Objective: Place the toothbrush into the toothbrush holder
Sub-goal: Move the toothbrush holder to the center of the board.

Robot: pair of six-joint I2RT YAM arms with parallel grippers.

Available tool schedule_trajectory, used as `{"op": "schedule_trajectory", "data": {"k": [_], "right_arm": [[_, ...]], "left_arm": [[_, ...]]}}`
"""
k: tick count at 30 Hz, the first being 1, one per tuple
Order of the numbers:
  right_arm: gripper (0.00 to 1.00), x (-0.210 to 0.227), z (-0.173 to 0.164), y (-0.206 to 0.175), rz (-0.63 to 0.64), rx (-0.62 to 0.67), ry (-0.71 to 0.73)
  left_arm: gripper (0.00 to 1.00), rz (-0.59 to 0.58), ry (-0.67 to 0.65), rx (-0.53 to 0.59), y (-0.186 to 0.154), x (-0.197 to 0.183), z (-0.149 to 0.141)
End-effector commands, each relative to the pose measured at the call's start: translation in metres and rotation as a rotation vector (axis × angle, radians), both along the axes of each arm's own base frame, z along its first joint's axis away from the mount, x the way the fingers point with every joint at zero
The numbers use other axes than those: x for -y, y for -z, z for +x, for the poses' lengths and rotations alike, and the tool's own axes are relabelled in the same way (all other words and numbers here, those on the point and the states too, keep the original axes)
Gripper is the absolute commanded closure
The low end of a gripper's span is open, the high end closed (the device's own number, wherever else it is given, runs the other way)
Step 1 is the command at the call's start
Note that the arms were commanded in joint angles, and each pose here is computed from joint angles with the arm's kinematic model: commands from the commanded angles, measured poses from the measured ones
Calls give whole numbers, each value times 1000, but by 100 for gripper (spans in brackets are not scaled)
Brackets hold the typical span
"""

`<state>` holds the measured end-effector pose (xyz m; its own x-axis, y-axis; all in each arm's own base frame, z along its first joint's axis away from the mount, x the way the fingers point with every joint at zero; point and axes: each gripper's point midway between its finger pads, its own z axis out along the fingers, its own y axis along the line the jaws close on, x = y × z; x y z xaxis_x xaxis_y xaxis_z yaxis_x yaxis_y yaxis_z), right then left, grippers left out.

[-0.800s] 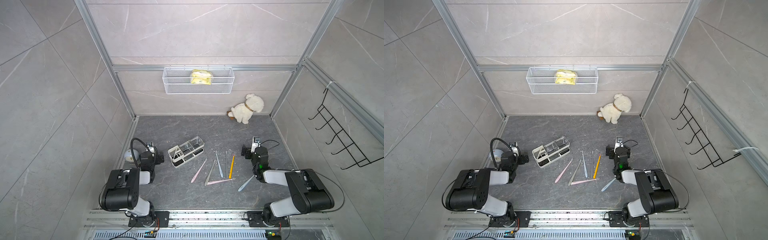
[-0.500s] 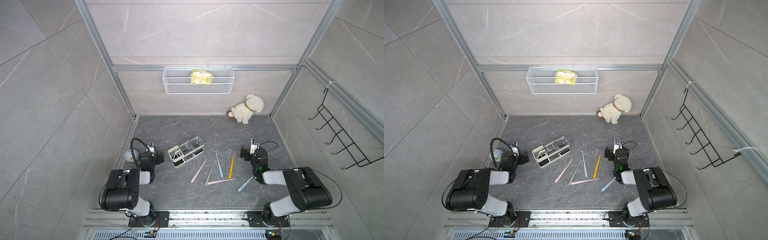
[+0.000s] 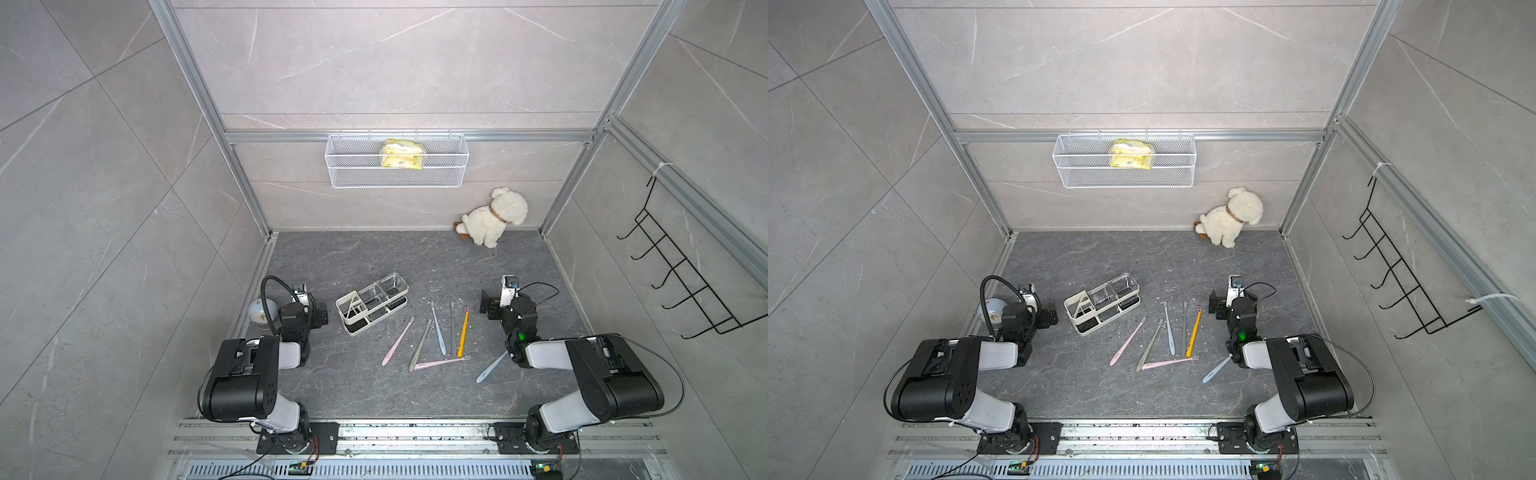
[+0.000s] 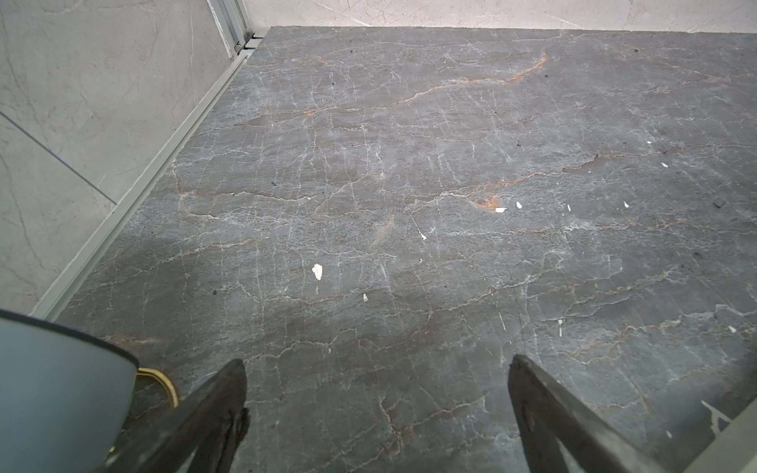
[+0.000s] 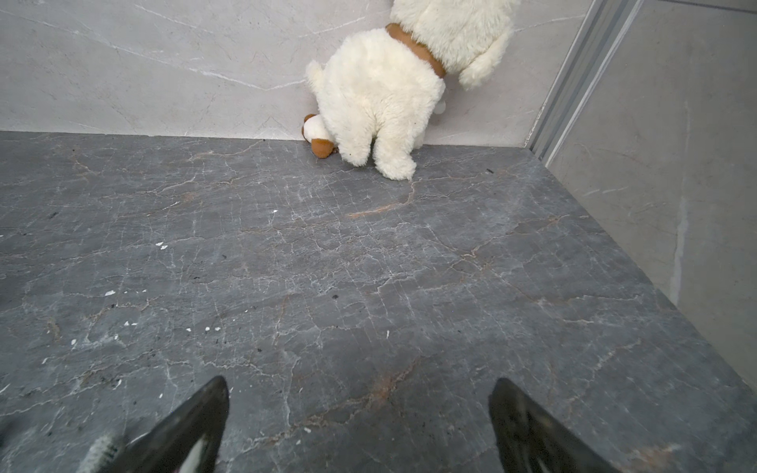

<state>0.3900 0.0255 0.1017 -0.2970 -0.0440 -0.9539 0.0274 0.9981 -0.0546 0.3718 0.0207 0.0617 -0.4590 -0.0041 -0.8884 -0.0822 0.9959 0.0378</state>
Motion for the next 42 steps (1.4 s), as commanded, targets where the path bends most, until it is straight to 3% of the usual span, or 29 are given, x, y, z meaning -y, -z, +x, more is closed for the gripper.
{"op": "schedule_trajectory", "data": {"k": [1, 6, 8, 9, 10, 11, 12, 14, 16, 21, 23, 25, 30, 35, 42], "right_arm": [[0, 0, -1, 5, -9, -5, -13], [0, 20, -3, -6, 7, -8, 86], [0, 34, -5, -48, 6, -10, 190], [0, 43, -8, -65, 38, -53, 267], [0, 53, -12, -82, 87, -125, 356], [0, 49, -14, -94, 125, -218, 362], [0, 32, -10, -99, 154, -303, 282], [0, -3, -13, -92, 292, -509, 193], [0, -49, -22, -75, 422, -629, 66], [0, -150, -47, -61, 586, -687, -154], [0, -190, -52, -57, 715, -723, -238], [1, -221, -56, -58, 794, -741, -302], [3, -281, -65, -59, 876, -764, -401], [8, -315, -51, -48, 953, -787, -436], [31, -355, -11, -41, 944, -836, -485]], "left_arm": [[0, -6, -4, 92, -25, -2, 13], [0, -28, -7, 90, -25, -5, 13], [0, -21, -42, 67, -39, -11, 15], [0, -54, -88, 4, -49, -15, 14], [0, -130, -252, -75, -61, -32, 5], [0, -202, -430, -141, -76, -48, -8], [0, -219, -455, -186, -89, -47, -14], [0, -308, -370, -197, -118, -23, -11], [0, -395, -249, -186, -144, 3, -4], [0, -606, 143, -342, -189, 83, 38], [0, -723, 254, -429, -184, 113, 55], [1, -766, 324, -489, -177, 136, 67], [1, -804, 447, -633, -148, 185, 67], [3, -819, 464, -739, -114, 207, 48], [7, -900, 456, -787, -108, 222, 8]]}}
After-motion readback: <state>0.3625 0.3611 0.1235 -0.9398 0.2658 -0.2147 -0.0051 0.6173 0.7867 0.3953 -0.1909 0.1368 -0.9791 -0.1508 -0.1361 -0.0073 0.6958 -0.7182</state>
